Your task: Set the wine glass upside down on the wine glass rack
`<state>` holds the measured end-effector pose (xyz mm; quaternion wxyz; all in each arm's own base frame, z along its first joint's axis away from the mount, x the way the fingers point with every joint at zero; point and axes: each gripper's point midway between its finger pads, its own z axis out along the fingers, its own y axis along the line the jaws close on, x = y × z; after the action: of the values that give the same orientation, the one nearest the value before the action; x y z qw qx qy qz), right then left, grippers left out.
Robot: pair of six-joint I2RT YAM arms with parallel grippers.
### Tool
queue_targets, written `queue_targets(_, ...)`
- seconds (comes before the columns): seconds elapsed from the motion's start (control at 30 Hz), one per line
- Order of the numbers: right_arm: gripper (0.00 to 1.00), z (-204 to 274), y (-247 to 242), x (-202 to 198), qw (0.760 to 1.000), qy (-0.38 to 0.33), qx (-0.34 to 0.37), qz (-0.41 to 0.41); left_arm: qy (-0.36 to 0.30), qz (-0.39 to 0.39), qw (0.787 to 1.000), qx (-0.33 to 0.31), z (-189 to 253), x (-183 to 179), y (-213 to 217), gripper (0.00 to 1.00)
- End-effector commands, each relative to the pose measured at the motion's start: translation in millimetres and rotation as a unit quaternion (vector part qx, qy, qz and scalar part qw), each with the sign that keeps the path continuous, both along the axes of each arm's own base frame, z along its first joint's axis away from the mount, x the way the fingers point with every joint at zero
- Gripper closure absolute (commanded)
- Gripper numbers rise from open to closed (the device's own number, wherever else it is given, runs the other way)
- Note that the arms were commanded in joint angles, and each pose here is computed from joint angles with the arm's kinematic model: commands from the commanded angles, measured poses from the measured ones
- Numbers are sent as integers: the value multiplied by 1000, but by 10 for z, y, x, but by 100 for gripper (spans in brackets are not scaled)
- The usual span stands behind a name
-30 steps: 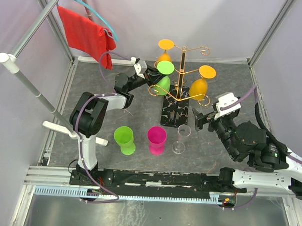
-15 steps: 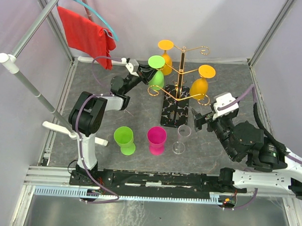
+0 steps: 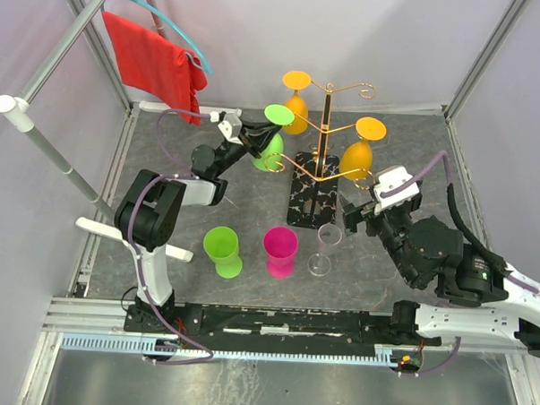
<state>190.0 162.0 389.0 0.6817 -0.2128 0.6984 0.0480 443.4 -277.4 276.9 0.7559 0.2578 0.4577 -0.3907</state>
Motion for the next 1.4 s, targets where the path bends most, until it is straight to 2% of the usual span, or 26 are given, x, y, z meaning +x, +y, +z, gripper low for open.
queue_targets(0.0,0,129,-33,7,1000,-6,27,-12,-75,-4,997,-18,409,-167,-54,97)
queue_targets(0.23,0,107,-25,17,1000,-5,21,-15,-74,-22,997,-18,372,-227,-269,96)
queue_targets(0.3,0,104,-14,20,1000,-5,19,-16,-74,-21,997,-19,373,-228,-270,93)
queue_targets(0.37,0,100,-1,22,1000,-5,18,-15,-71,-16,997,-21,372,-228,-254,84)
queue_targets(0.53,0,111,10,28,1000,-5,20,-16,-64,15,998,-22,328,-201,-148,49)
queue_targets(0.63,0,114,8,30,1000,-6,20,-18,-52,28,998,-22,275,-198,-65,40)
queue_targets(0.87,0,146,17,34,1000,-7,20,-19,-42,52,998,-14,215,-292,173,36)
queue_targets(1.1,0,192,-47,8,998,-11,64,-14,-17,97,995,-2,214,-435,524,35)
queue_targets(1.2,0,180,-38,-4,998,-9,65,-8,7,135,990,27,191,-433,670,35)
queue_targets(1.37,1,113,27,21,1000,6,11,-15,106,211,967,91,111,-373,942,35)
